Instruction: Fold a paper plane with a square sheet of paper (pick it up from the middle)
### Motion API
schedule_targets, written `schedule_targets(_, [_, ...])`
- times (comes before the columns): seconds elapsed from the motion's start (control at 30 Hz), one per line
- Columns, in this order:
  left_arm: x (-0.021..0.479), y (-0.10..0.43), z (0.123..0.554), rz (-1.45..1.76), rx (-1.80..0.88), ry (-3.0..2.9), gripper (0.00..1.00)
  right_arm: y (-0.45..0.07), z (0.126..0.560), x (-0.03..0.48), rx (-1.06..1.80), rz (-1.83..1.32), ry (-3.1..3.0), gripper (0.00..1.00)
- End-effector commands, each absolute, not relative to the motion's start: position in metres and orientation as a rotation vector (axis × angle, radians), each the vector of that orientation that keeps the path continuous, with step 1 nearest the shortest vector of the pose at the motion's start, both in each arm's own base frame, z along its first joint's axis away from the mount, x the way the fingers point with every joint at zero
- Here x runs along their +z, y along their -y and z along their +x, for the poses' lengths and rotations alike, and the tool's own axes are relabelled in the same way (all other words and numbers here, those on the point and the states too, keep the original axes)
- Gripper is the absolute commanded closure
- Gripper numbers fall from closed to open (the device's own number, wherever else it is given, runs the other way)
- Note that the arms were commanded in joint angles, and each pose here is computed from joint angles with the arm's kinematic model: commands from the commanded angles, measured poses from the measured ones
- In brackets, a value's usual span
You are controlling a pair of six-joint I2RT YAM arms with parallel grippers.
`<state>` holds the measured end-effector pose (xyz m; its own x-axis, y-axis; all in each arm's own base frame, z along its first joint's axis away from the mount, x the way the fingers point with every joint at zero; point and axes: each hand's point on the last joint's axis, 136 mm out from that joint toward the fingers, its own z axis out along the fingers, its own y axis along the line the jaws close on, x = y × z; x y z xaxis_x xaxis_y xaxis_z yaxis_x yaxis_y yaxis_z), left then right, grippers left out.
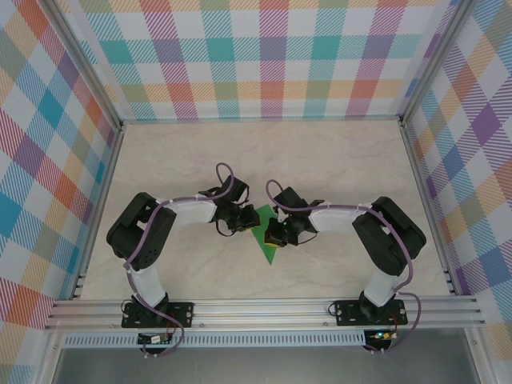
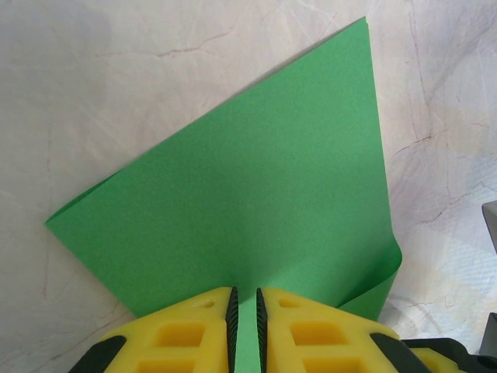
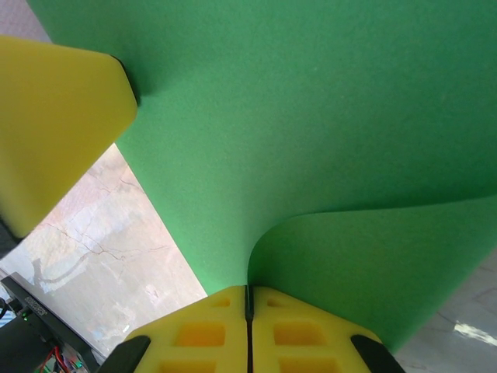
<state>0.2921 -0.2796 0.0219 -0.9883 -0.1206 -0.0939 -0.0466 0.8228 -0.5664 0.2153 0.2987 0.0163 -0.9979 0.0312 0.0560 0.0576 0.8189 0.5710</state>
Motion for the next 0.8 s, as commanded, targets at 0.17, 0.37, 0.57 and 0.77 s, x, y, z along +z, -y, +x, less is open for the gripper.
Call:
schedule_targets(0.17, [0.021, 0.278, 0.291, -0.147, -0.896, -2.901, 0.83, -0.306, 0.218, 0.017, -0.961, -0.029, 2.957, 0.93])
schedule_targets(0.37, [0.021, 0.278, 0.291, -0.146, -0.898, -2.900, 0.84, -0.304, 0.216, 0.011, -0.933, -0.035, 2.954, 0.93])
schedule_targets(0.57, [0.021, 0.278, 0.291, -0.146, -0.896, -2.900, 0.83, -0.296, 0.211, 0.006, -0.872, -0.037, 2.962, 0.93])
schedule_targets(0.77, [0.022, 0.279, 0.292, -0.146, -0.896, -2.899, 0.83, -0.293, 0.211, 0.007, -0.855, -0.033, 2.975, 0.93])
